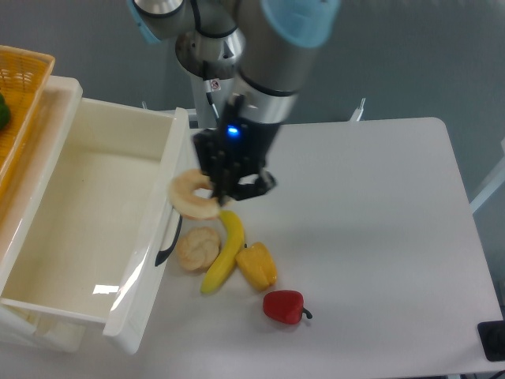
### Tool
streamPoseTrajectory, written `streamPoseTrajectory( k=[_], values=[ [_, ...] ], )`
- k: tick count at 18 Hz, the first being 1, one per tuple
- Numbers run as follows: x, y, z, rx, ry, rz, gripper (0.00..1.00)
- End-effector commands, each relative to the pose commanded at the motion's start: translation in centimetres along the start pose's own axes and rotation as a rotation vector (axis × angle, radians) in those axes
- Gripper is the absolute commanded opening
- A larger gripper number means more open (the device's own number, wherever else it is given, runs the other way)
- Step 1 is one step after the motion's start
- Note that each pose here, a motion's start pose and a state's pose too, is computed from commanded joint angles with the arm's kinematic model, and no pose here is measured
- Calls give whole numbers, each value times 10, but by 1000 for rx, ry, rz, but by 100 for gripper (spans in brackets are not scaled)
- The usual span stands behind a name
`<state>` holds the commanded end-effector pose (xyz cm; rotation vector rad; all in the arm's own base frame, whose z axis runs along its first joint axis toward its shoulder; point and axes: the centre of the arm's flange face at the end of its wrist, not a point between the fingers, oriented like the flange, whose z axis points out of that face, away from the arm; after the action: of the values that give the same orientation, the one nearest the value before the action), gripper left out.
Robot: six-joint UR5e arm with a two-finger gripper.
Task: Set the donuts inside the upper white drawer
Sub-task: 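Carry the held donut across the table over the open white drawer, then open the gripper to drop the donut into the drawer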
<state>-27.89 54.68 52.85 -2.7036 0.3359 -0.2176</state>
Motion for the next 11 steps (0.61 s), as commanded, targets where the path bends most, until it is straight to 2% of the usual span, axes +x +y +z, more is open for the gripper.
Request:
streamPoseTrajectory(
  k=[2, 3, 7, 9, 11],
  values=[
    [18, -10, 12, -6, 15, 28, 0],
    [27, -15, 22, -7, 23, 48, 4],
    [47, -26, 49, -1, 26, 105, 26],
    [50, -23, 63, -15, 48, 105, 42],
    [55, -24, 69, -21, 60, 110, 50]
  ],
)
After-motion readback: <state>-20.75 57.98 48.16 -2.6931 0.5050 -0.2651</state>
